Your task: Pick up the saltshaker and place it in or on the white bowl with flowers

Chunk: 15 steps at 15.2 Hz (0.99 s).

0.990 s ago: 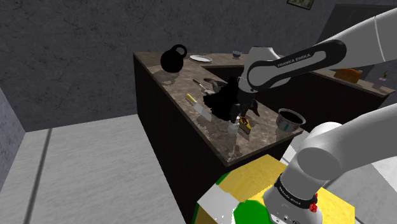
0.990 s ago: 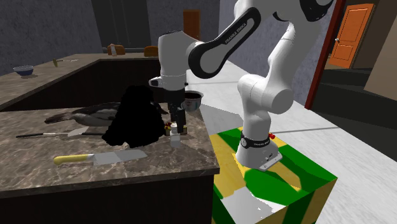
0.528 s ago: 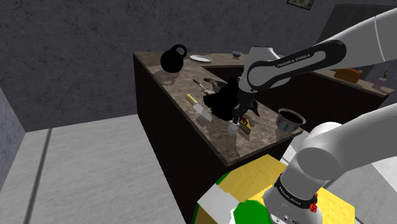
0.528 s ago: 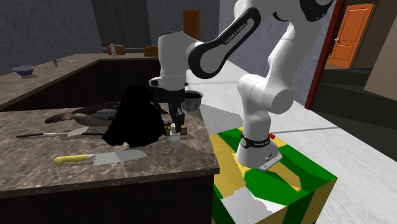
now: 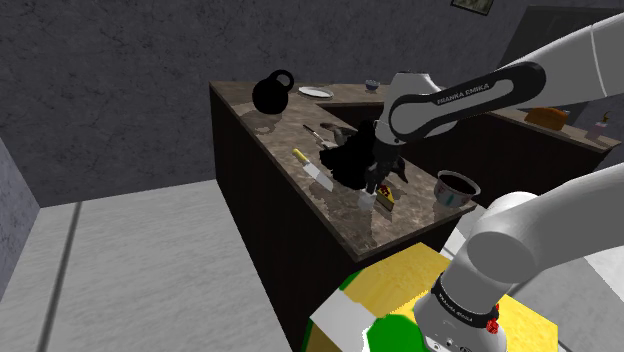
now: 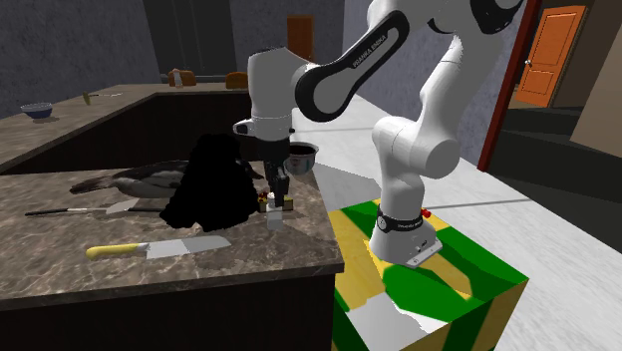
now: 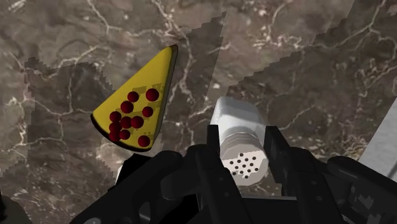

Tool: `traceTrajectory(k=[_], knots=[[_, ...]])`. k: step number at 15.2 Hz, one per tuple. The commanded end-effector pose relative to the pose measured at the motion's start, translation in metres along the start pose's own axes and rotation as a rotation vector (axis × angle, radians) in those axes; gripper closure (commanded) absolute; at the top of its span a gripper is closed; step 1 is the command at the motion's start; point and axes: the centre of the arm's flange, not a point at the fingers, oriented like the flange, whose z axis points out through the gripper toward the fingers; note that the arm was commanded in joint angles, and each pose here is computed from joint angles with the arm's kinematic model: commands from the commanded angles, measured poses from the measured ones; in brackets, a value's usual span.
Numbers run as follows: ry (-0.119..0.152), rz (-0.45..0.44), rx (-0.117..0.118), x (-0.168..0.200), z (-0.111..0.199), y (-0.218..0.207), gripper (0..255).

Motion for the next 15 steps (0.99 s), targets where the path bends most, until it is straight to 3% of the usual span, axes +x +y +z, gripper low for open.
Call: traceTrajectory(k=[1,15], knots=[[0.000,0.000,0.000,0.000,-0.008,0.000,255],[0.000,0.000,0.000,0.000,-0.081,-0.001,255]])
